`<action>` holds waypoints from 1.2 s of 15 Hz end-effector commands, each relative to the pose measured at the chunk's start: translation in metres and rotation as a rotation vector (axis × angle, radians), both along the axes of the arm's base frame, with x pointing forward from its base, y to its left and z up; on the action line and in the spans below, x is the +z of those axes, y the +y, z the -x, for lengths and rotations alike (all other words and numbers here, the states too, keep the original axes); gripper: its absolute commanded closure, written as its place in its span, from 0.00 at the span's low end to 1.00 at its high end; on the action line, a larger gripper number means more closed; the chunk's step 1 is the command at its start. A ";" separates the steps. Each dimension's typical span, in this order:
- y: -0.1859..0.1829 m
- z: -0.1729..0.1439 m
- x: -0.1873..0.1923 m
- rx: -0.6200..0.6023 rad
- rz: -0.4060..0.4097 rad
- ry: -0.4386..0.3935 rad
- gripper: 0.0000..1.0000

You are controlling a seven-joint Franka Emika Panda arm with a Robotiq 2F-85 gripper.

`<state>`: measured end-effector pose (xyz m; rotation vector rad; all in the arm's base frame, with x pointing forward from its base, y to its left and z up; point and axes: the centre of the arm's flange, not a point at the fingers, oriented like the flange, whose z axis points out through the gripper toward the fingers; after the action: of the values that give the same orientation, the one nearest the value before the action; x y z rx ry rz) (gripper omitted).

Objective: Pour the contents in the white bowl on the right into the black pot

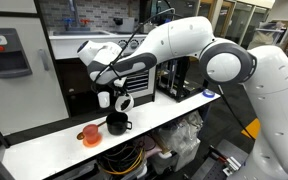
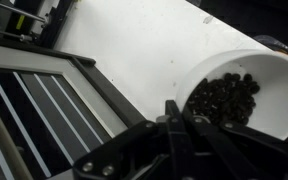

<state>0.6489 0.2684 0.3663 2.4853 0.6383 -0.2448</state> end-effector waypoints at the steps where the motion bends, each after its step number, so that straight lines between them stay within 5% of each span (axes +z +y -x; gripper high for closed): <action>1: 0.018 -0.012 -0.007 0.016 0.045 0.010 0.99; 18: 0.045 -0.007 -0.014 0.136 0.275 0.087 0.99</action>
<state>0.6450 0.3042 0.3513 2.2256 0.7225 -0.3353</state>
